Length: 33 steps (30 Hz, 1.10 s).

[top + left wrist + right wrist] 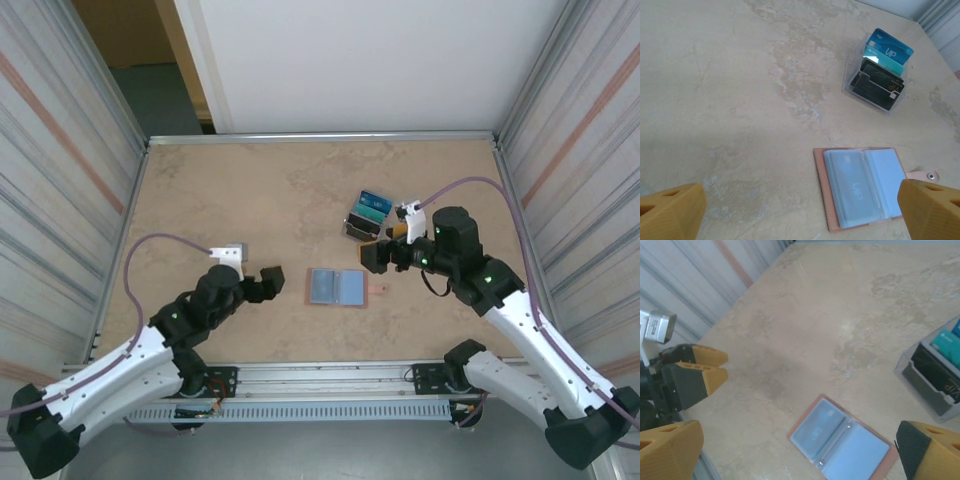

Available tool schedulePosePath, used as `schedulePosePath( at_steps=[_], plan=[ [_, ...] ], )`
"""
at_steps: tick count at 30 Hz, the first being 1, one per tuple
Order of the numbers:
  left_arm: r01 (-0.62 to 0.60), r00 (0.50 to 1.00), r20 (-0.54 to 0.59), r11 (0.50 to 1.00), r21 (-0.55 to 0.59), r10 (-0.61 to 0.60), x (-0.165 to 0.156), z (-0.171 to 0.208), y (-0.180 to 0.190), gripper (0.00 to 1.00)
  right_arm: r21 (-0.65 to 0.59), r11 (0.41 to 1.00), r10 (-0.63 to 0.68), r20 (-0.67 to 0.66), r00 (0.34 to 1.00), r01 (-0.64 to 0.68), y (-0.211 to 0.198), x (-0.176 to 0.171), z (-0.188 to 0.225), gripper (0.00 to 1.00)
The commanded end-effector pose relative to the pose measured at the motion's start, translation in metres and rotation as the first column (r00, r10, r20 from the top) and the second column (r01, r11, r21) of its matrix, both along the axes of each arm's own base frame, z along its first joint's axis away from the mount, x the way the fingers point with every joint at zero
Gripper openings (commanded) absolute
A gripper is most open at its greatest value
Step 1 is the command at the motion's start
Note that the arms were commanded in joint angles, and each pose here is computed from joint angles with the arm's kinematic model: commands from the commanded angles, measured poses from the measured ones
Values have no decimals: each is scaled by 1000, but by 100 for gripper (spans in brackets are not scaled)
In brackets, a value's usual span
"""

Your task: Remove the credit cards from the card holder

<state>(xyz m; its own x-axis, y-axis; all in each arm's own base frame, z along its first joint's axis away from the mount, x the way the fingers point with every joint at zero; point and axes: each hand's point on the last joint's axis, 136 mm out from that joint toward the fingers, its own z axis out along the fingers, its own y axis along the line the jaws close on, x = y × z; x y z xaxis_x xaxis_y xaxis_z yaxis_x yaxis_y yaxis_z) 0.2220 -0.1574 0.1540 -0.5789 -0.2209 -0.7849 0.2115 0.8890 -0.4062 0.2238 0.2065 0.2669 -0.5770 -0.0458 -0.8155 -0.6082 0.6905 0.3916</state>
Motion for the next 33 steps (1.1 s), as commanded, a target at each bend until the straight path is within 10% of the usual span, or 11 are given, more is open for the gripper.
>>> schedulePosePath(
  at_steps=[1, 20, 33],
  plan=[
    [-92, 996, -2, 996, -1, 92, -4, -9, 22, 99, -25, 999, -28, -31, 999, 27, 7, 2, -17, 99],
    [-242, 962, 111, 967, -81, 250, -23, -6, 79, 99, -530, 831, -276, -130, 952, 168, 53, -15, -126, 77],
    [-236, 965, 111, 971, -36, 238, -16, -16, 73, 99, -615, 788, -249, -293, 923, 17, 114, -4, -188, 59]
  ],
)
